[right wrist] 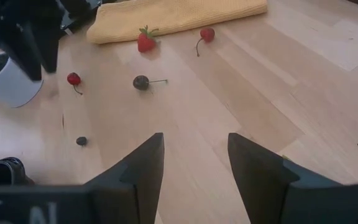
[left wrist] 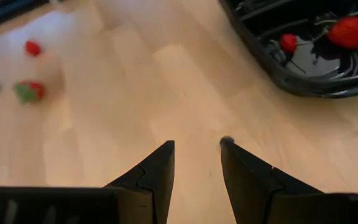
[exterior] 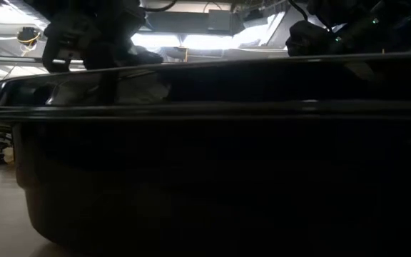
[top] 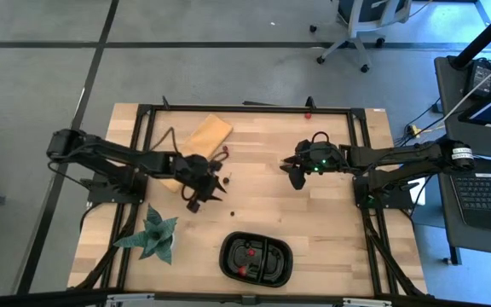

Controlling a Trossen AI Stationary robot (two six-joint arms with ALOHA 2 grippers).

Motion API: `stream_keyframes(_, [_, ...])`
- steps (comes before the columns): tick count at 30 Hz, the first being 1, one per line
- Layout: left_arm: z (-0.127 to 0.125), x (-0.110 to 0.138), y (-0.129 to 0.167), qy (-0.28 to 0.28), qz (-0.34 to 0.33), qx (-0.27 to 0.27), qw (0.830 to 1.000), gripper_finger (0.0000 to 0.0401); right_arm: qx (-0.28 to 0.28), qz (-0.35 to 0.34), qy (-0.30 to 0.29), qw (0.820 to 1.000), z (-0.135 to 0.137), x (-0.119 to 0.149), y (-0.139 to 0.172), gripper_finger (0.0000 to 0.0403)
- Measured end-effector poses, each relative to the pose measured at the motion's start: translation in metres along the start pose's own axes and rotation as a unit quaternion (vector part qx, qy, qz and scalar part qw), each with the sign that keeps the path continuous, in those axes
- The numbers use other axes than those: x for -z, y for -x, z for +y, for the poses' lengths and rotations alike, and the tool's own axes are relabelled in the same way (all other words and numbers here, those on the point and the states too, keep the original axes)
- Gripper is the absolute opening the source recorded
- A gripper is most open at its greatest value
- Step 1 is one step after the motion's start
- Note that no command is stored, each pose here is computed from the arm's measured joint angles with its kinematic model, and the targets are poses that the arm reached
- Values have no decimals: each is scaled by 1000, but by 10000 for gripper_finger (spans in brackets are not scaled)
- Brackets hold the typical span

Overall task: Pick and placing Produce into tupperware
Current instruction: Put the blueberry into the black container

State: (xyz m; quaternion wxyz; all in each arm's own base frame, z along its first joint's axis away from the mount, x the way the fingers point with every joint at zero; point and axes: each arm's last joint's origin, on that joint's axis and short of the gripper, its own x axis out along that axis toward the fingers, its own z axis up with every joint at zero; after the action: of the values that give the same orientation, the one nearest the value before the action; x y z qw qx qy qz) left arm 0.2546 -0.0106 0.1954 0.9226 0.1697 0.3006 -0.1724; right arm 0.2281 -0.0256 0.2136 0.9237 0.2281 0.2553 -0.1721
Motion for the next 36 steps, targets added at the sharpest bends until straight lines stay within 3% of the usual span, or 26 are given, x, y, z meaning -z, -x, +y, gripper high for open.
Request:
stream_keyframes(10, [-8,-20,-49,-29,17,69,997,125,0,0,-14,1000,0,0,0,181])
stream_keyframes(17, [-12,-11,-72,-2,45,100,994,125,0,0,-24,1000,0,0,0,181])
stream_keyframes(28, [-10,-10,-74,2,58,77,995,125,1,2,-24,1000,0,0,0,181])
stream_keyframes(36, [-14,9,-93,17,103,79,991,125,1,2,-24,1000,0,0,0,181])
